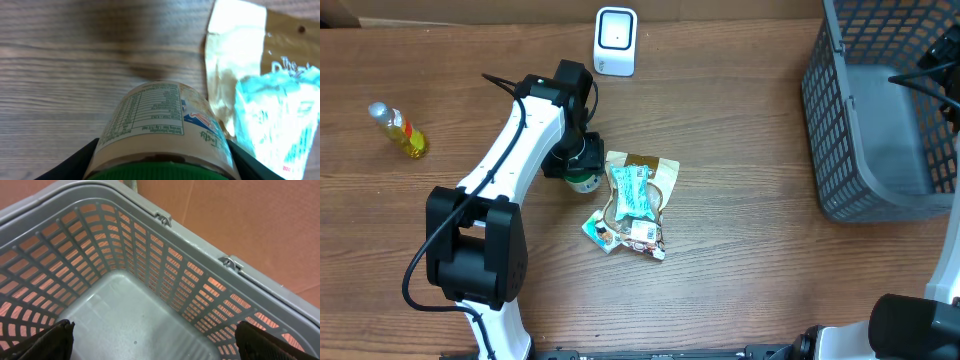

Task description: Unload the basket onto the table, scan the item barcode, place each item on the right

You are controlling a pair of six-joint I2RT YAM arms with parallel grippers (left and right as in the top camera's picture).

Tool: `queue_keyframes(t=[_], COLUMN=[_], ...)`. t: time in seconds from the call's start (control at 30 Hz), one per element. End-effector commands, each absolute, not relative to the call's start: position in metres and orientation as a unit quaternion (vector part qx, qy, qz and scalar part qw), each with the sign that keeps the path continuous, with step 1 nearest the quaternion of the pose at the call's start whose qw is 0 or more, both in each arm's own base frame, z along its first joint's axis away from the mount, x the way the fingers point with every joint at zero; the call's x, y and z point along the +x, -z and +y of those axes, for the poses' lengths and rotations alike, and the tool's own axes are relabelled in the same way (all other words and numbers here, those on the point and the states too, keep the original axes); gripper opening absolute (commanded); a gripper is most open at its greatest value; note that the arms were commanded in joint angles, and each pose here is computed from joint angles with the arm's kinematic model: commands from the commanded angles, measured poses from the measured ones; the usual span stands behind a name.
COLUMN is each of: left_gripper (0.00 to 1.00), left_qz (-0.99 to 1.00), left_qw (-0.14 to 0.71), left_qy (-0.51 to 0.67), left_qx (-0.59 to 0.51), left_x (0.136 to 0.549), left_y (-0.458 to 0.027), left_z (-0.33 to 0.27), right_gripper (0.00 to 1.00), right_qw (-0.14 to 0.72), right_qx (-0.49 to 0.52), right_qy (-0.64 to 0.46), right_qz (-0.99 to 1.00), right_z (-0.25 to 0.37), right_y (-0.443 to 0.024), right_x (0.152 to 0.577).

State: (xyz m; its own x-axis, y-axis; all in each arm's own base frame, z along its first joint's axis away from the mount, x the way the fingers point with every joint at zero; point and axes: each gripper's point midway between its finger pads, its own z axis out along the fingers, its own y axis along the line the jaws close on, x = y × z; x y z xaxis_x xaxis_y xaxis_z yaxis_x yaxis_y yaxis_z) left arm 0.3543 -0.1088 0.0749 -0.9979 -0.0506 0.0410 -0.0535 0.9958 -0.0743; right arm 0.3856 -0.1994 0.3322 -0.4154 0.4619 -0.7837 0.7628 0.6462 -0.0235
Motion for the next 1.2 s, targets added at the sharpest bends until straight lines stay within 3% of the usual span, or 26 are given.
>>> queue_keyframes(t=[0.0,0.33,0.5,0.7,0.77,0.93,1.17], left_gripper=[0.53,0.44,0.34,0.32,0.27,0.04,0.04], left_qz=[-0.998,-0.962,-0.931,-0.893,-0.882,-0.863,-0.854], left_qw=[0.013,0.171,0.231,0.284,0.3,0.326,0.338], left_qy=[-0.067,-0.205,-0.258,-0.309,-0.321,-0.342,-0.35], left_qx=[0.015,0.06,0.12,0.16,0.168,0.181,0.187], left_x=[0.352,0.287,0.272,0.261,0.257,0.251,0.248], left_y=[-0.095,-0.12,-0.138,-0.159,-0.165,-0.177,-0.182], left_z=[-0.115,-0.16,-0.18,-0.197,-0.201,-0.207,-0.21], right_gripper=[1.0,1.0,1.0,1.0,1.0,1.0,1.0], right_qw=[0.395,0.395,0.395,0.395,0.395,0.395,0.395], right_qx=[0.375,0.375,0.375,0.375,0.375,0.375,0.375], right_qy=[0.199,0.199,0.199,0.199,0.199,0.199,0.199], right_qz=[0.815,0.815,0.815,0.815,0.815,0.815,0.815], right_z=[-0.201,-0.201,-0.201,-0.201,-0.201,-0.201,-0.201], right_y=[-0.336,-0.336,-0.336,-0.336,-0.336,-0.336,-0.336], right_x=[0.385,0.385,0.385,0.385,0.385,0.385,0.385])
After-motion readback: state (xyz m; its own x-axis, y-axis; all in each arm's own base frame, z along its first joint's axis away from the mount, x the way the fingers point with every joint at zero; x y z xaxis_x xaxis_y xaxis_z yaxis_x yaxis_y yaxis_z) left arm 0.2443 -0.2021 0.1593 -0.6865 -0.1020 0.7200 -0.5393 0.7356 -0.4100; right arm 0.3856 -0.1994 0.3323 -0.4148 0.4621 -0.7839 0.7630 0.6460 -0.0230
